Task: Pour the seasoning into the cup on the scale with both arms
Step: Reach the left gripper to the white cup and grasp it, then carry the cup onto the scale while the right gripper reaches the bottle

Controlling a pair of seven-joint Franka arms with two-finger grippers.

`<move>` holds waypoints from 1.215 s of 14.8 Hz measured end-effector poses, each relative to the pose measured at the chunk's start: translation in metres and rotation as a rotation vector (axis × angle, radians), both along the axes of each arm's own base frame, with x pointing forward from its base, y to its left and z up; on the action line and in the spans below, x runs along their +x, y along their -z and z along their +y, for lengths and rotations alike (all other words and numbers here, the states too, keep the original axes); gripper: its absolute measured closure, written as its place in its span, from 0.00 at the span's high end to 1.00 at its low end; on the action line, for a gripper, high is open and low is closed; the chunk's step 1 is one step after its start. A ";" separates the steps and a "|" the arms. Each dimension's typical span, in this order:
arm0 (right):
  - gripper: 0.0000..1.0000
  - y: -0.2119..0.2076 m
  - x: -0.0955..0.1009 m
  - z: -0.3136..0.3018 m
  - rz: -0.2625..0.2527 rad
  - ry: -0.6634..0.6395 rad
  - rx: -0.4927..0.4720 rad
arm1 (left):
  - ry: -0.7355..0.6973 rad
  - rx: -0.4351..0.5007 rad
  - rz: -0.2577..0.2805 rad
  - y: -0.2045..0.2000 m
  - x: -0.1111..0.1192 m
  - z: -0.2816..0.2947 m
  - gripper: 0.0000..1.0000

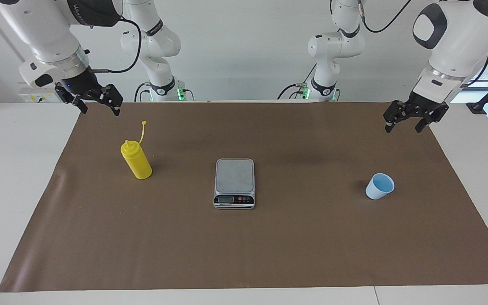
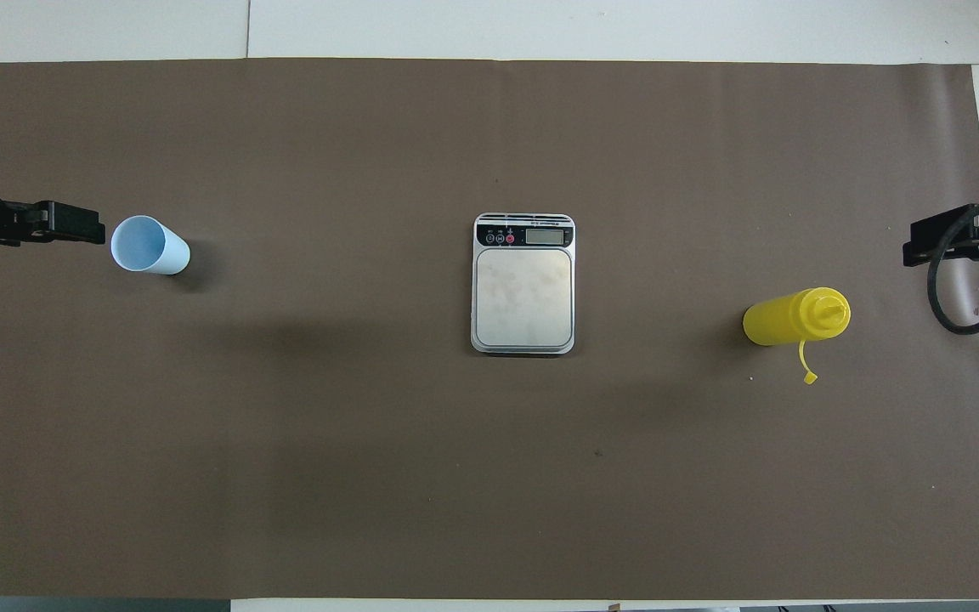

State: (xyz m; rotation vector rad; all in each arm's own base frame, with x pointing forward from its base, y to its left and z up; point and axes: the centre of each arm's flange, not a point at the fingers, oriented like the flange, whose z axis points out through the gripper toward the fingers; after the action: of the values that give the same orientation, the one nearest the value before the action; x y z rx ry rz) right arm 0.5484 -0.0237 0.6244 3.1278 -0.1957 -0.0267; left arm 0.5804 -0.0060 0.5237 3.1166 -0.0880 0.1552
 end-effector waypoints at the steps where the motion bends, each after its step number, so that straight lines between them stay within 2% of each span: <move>1: 1.00 0.001 0.000 -0.006 -0.001 0.054 0.019 | -0.008 0.000 -0.004 0.018 0.001 0.005 1.00; 4: 1.00 0.006 -0.003 -0.040 0.017 0.355 0.106 | -0.028 0.002 -0.031 0.072 0.001 0.018 1.00; 6: 1.00 0.015 -0.006 -0.048 0.055 0.585 0.138 | -0.038 0.003 -0.039 0.101 0.001 0.023 1.00; 8: 1.00 0.029 -0.008 -0.055 0.121 0.845 0.199 | -0.057 0.003 -0.042 0.121 0.006 0.034 0.98; 10: 1.00 0.041 -0.011 -0.072 0.186 1.046 0.260 | -0.079 0.004 -0.054 0.133 0.011 0.047 0.96; 13: 1.00 0.068 -0.013 -0.112 0.298 1.257 0.380 | -0.091 0.004 -0.064 0.150 0.016 0.055 0.91; 15: 1.00 0.093 -0.011 -0.144 0.362 1.340 0.452 | -0.090 0.004 -0.064 0.161 0.019 0.054 0.77; 16: 1.00 0.103 -0.009 -0.152 0.392 1.373 0.482 | -0.091 0.002 -0.062 0.164 0.019 0.054 0.77; 18: 1.00 0.122 -0.007 -0.167 0.442 1.420 0.522 | -0.098 -0.005 -0.061 0.166 0.020 0.054 0.54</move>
State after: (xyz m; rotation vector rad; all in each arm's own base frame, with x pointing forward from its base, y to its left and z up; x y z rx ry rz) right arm 0.5419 -0.1903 0.5025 2.4473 -2.5039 -0.8170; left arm 0.6000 0.0478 0.3580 3.1127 0.0636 0.2519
